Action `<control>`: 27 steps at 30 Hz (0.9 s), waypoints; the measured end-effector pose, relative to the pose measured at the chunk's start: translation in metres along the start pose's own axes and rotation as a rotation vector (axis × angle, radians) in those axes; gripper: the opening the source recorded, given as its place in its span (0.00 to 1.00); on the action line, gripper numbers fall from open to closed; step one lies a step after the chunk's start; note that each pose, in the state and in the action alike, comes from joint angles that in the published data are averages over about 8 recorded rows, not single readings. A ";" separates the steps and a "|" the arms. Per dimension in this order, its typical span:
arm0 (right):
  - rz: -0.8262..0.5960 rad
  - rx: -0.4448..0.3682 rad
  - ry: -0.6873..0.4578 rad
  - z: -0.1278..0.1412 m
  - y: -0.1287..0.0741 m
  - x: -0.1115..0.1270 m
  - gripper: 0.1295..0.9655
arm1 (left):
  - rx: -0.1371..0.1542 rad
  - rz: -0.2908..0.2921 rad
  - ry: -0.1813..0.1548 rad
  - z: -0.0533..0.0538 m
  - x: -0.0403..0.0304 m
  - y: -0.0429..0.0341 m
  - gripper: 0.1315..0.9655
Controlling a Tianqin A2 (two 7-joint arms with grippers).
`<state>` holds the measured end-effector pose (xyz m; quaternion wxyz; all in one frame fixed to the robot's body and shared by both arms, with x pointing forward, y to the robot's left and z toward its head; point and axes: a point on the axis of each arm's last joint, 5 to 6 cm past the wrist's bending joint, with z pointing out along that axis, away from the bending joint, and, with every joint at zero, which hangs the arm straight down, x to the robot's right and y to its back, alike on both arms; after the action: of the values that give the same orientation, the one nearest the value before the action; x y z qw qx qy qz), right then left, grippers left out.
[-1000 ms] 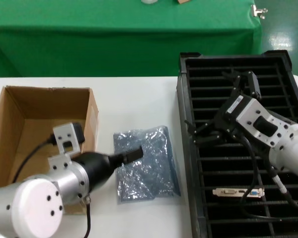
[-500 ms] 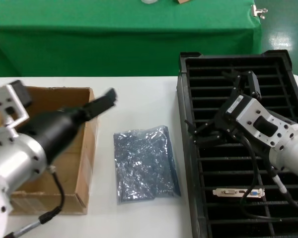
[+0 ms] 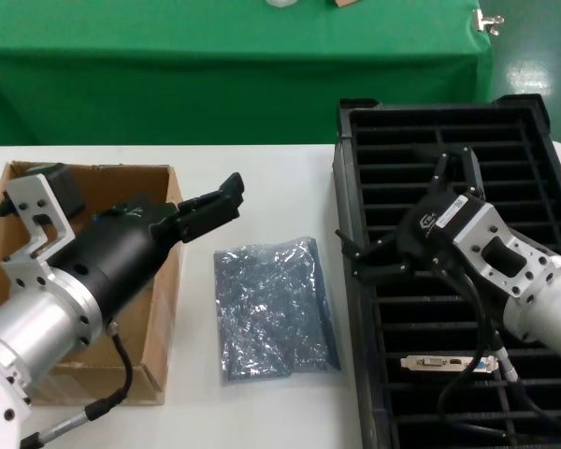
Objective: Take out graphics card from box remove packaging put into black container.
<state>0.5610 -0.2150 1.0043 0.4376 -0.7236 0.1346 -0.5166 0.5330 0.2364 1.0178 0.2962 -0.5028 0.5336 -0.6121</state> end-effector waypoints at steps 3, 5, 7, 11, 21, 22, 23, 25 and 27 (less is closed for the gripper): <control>0.025 0.020 0.006 -0.001 0.005 -0.003 1.00 | 0.015 0.029 0.025 0.001 -0.0017 0.0056 1.00; 0.042 0.033 0.012 -0.002 0.009 -0.006 1.00 | 0.027 0.048 0.040 0.002 -0.0030 0.0096 1.00; 0.060 0.044 0.019 -0.003 0.012 -0.008 1.00 | 0.039 0.066 0.053 0.002 -0.0043 0.0135 1.00; 0.095 0.065 0.035 -0.004 0.020 -0.012 1.00 | 0.064 0.098 0.074 0.003 -0.0073 0.0214 1.00; 0.190 0.100 0.090 -0.011 0.039 -0.023 1.00 | 0.130 0.165 0.094 0.003 -0.0161 0.0419 1.00; 0.200 0.102 0.097 -0.011 0.041 -0.024 1.00 | 0.136 0.170 0.093 0.002 -0.0172 0.0440 1.00; 0.209 0.104 0.104 -0.012 0.043 -0.025 1.00 | 0.142 0.176 0.092 0.002 -0.0182 0.0461 1.00; 0.229 0.106 0.118 -0.014 0.047 -0.027 1.00 | 0.154 0.186 0.088 0.002 -0.0203 0.0504 1.00; 0.249 0.108 0.133 -0.015 0.051 -0.029 1.00 | 0.166 0.196 0.082 0.001 -0.0225 0.0547 1.00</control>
<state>0.5482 -0.2335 0.9474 0.5267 -0.6409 0.2239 -0.5117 0.5317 0.2423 0.9590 0.3731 -0.3964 0.5395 -0.6423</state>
